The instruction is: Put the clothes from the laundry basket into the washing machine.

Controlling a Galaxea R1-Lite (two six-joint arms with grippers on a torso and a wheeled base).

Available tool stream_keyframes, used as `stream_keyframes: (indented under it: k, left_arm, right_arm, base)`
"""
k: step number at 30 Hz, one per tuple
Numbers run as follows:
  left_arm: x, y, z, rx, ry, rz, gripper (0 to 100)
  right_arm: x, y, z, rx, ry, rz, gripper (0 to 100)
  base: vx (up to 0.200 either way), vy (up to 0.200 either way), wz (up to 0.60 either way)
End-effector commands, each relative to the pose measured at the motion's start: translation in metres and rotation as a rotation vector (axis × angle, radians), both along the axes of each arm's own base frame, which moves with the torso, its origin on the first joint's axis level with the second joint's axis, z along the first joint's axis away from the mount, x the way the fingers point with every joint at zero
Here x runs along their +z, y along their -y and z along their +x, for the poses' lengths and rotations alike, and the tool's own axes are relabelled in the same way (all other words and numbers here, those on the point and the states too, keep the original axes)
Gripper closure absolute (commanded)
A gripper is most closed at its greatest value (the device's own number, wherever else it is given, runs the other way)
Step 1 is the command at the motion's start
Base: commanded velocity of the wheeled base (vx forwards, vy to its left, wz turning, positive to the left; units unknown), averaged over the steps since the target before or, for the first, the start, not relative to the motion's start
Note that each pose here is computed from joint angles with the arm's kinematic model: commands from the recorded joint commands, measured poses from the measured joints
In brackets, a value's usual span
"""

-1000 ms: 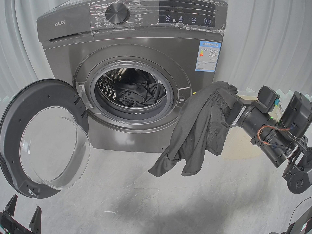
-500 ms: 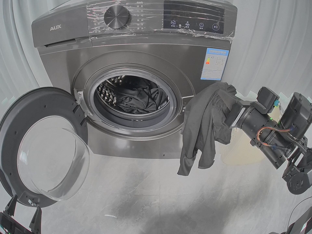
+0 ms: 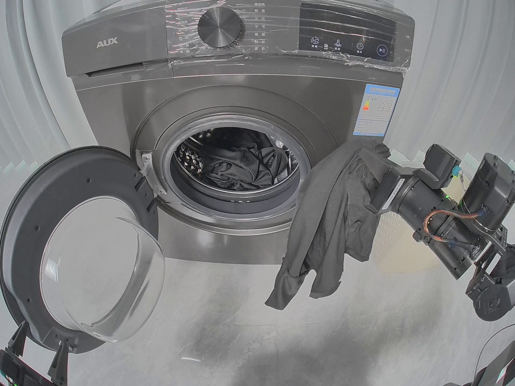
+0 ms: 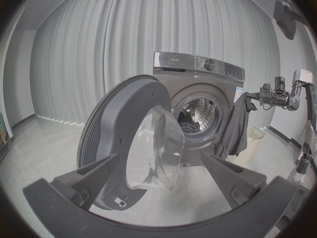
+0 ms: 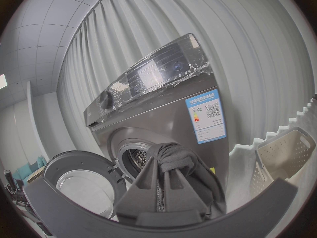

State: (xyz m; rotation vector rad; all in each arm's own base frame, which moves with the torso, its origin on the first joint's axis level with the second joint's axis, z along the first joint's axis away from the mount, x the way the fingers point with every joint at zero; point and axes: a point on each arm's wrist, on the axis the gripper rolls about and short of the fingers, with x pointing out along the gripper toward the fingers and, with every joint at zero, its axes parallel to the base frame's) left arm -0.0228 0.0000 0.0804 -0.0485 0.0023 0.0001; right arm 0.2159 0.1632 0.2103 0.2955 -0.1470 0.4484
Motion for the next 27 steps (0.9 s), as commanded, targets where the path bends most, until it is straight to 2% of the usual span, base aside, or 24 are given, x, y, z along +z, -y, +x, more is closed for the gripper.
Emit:
stream_keyframes:
  k: [1,5,20,27]
  left_arm:
    - [-0.0044,0.0000,-0.0001,0.002,0.001,-0.001,0]
    - [-0.0044,0.0000,-0.0001,0.000,0.001,-0.001,0]
    - [-0.0044,0.0000,-0.0001,0.002,0.001,0.001,0]
    - [-0.0041,0.0000,-0.0001,0.003,0.004,0.004,0]
  right_arm:
    - [0.0001,0.0002,0.0002,-0.002,0.000,-0.001,100]
    - [-0.0002,-0.0001,-0.0002,0.000,0.000,-0.001,100]
    - [-0.0063,-0.0022,-0.0016,0.009,-0.019,-0.016,100]
    - [-0.0089,-0.0063,-0.0084,0.058,-0.024,-0.026,100]
  base:
    - [0.200,0.000,0.00]
    - [0.200,0.000,0.00]
    - [0.000,0.000,0.00]
    - [0.000,0.171,0.00]
